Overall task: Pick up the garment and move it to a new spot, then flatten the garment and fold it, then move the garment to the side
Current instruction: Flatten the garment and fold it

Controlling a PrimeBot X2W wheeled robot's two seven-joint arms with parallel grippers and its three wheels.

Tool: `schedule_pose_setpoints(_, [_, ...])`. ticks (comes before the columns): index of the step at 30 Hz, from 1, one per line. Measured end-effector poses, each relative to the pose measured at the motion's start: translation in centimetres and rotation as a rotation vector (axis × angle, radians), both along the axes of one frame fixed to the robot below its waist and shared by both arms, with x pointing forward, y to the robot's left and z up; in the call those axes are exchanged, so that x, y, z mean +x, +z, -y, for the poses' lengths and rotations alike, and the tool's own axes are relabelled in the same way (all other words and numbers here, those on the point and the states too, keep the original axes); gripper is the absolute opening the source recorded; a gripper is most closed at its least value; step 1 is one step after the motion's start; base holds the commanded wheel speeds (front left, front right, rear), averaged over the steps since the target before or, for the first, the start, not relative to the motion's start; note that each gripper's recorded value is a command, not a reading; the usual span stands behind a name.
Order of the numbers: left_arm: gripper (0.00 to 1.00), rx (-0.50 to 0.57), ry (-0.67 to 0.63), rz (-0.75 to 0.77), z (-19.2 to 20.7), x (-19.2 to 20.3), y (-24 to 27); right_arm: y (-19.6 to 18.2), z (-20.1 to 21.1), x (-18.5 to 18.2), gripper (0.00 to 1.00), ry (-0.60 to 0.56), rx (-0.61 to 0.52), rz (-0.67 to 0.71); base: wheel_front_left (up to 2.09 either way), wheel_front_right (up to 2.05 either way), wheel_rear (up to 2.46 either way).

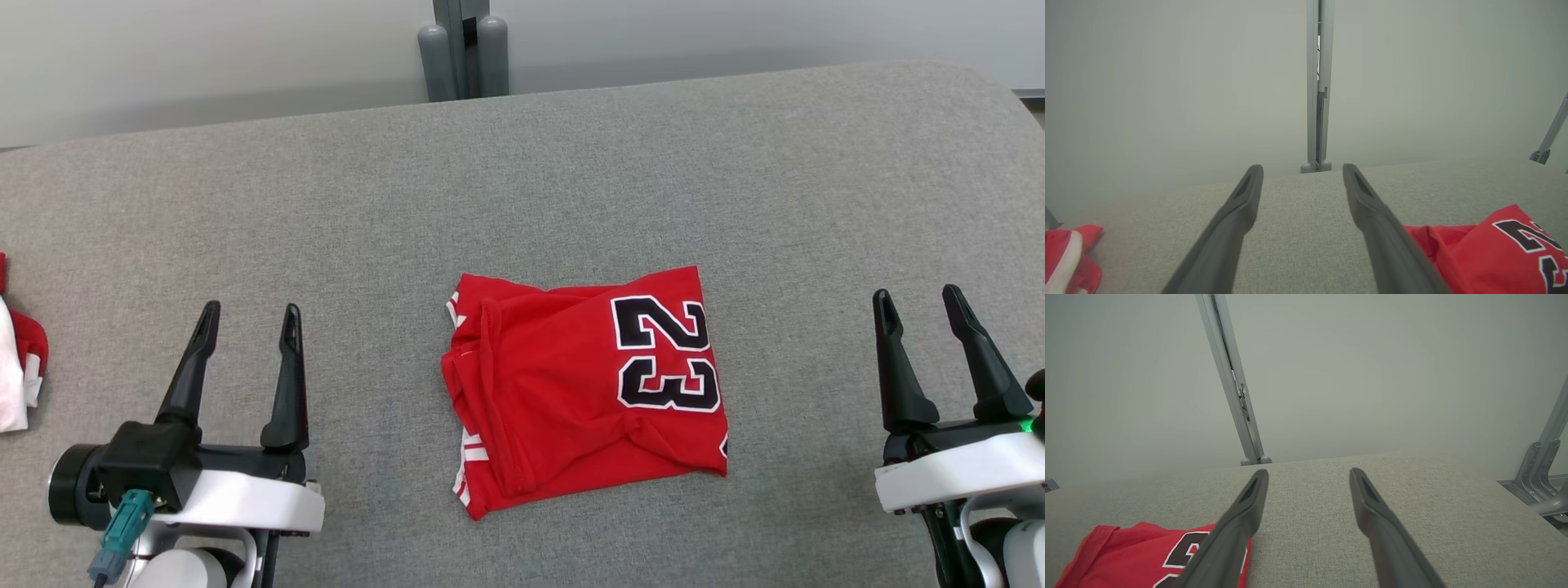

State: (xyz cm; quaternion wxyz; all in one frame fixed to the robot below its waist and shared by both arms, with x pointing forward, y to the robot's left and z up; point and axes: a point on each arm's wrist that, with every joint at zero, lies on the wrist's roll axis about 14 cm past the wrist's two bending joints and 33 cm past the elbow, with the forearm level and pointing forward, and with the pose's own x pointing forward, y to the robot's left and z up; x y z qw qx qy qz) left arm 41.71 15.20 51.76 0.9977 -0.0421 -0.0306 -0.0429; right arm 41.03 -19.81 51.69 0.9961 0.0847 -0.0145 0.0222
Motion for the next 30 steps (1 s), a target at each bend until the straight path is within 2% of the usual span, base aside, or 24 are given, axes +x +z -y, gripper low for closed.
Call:
schedule_pose_setpoints(17, [1.0,-0.003,0.009,-0.009,-0.1,-0.1,0.0,-0.5,-0.5,0.6,1.0,0.02,0.0,-0.012,0.0,0.0,0.0])
schedule_pose_setpoints(18, [1.0,-0.003,0.009,-0.011,-0.1,-0.1,-0.1,-0.5,-0.5,0.7,0.4,0.024,-0.001,-0.01,0.0,0.0,0.0])
schedule_pose_setpoints(19, [1.0,-0.003,0.008,-0.012,-0.1,-0.1,-0.1,-0.3,-0.5,0.8,0.0,0.024,-0.001,-0.002,0.0,0.0,0.0])
schedule_pose_setpoints(23, [1.0,-0.002,0.008,-0.018,-0.1,0.0,-0.4,-0.9,-1.4,1.3,0.0,0.067,-0.023,-0.02,0.0,0.0,0.0])
schedule_pose_setpoints(30, [1.0,-0.009,0.019,-0.031,-0.2,0.7,-1.2,-4.3,-6.8,2.6,0.0,0.268,-0.036,-0.13,0.0,0.0,0.0])
